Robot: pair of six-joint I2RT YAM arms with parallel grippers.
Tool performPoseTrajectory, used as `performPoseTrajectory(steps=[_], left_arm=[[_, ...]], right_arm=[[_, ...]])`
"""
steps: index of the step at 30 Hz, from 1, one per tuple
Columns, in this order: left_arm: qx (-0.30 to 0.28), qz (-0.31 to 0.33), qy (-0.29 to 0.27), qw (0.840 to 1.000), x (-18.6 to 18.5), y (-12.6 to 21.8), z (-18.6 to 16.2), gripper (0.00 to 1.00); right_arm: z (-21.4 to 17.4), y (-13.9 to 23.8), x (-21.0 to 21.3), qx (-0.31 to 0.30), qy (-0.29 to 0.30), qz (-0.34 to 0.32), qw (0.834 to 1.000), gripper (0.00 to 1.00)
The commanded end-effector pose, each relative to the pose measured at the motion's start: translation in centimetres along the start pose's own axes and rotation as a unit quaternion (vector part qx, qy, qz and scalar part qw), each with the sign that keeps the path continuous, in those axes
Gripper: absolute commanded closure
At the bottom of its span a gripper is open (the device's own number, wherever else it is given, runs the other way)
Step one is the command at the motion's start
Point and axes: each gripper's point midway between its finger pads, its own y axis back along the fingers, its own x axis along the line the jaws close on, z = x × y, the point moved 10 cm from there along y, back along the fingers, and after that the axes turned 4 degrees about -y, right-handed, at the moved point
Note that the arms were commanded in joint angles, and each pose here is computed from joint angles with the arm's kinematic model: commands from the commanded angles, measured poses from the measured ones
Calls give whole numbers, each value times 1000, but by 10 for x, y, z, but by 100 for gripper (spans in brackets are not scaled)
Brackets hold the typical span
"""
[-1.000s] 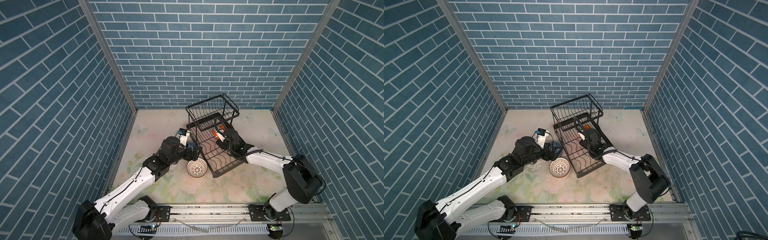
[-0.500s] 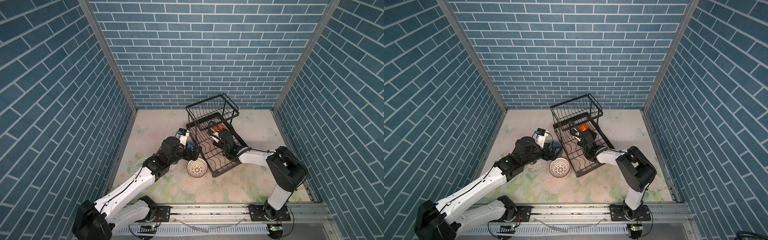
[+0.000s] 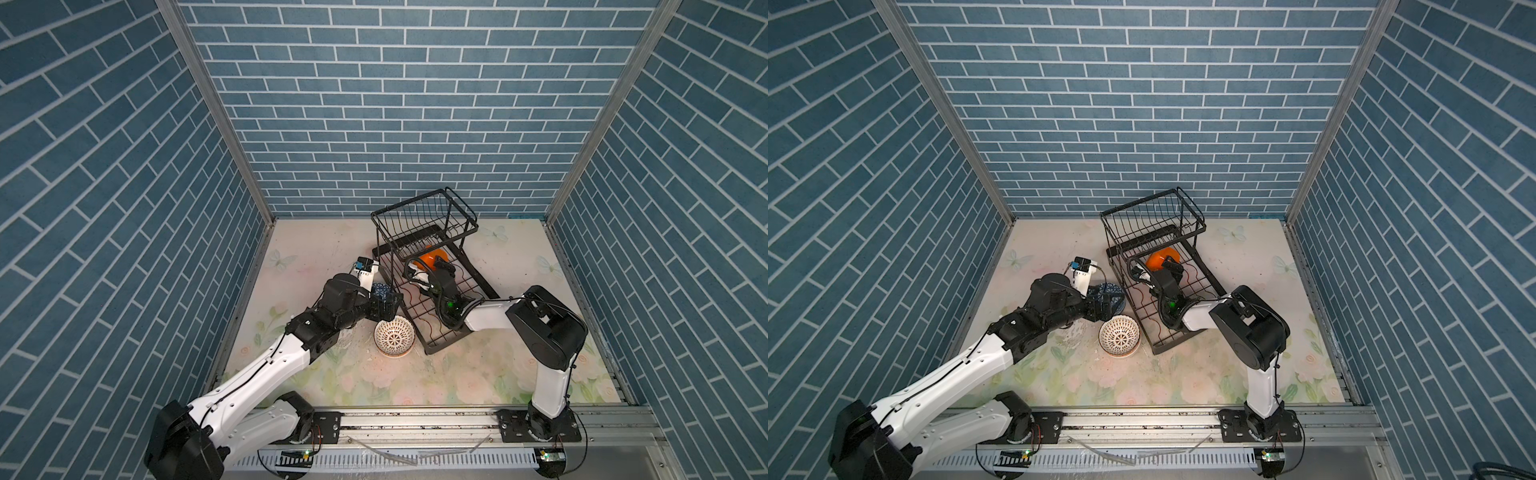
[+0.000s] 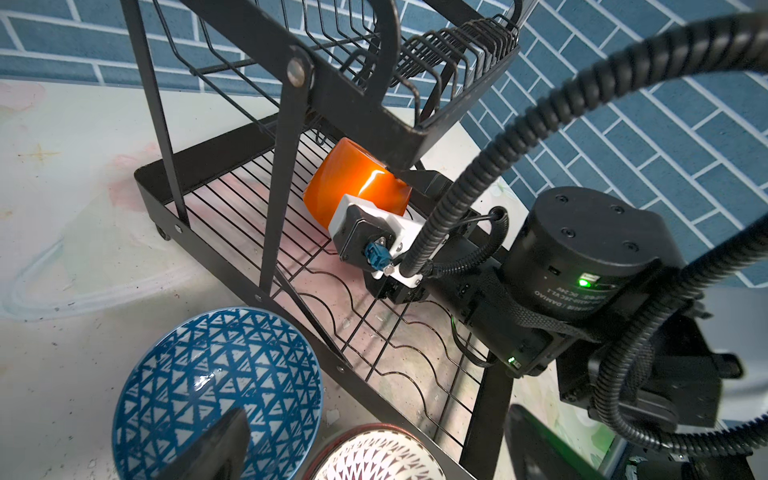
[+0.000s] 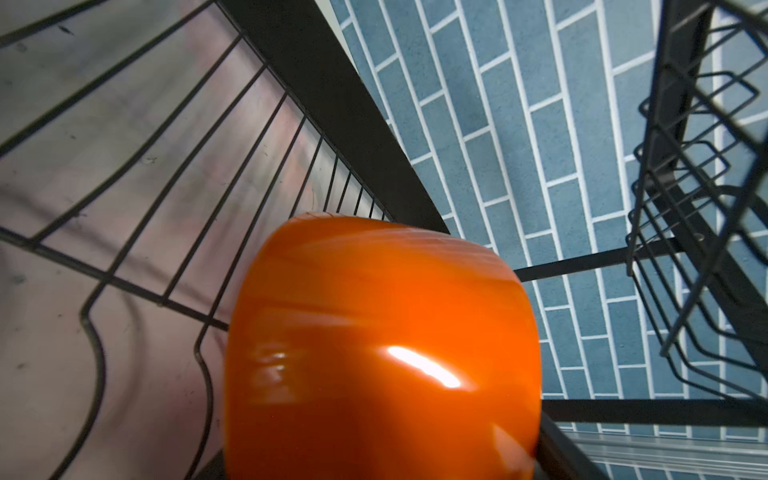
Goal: Load the bowls into the dish rack
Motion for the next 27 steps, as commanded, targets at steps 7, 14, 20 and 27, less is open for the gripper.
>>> performPoseTrajectory(steps=[7,14,20,27], left_arm=[[0,14,-3,1000,4,6,-5,3],[-1,16,-3,1000,4,8,-7,2],[-1,17,-3,1000,4,9,-7,2],[-1,17,-4,1000,5,8,-8,3]], right_arm=[[3,-11,14,0,16,23,1000,17],[4,-14,17,4,21,36,999,5],[3,-10,14,9,10,42,999,1],[1,1,7,17,-10,60,998,1]])
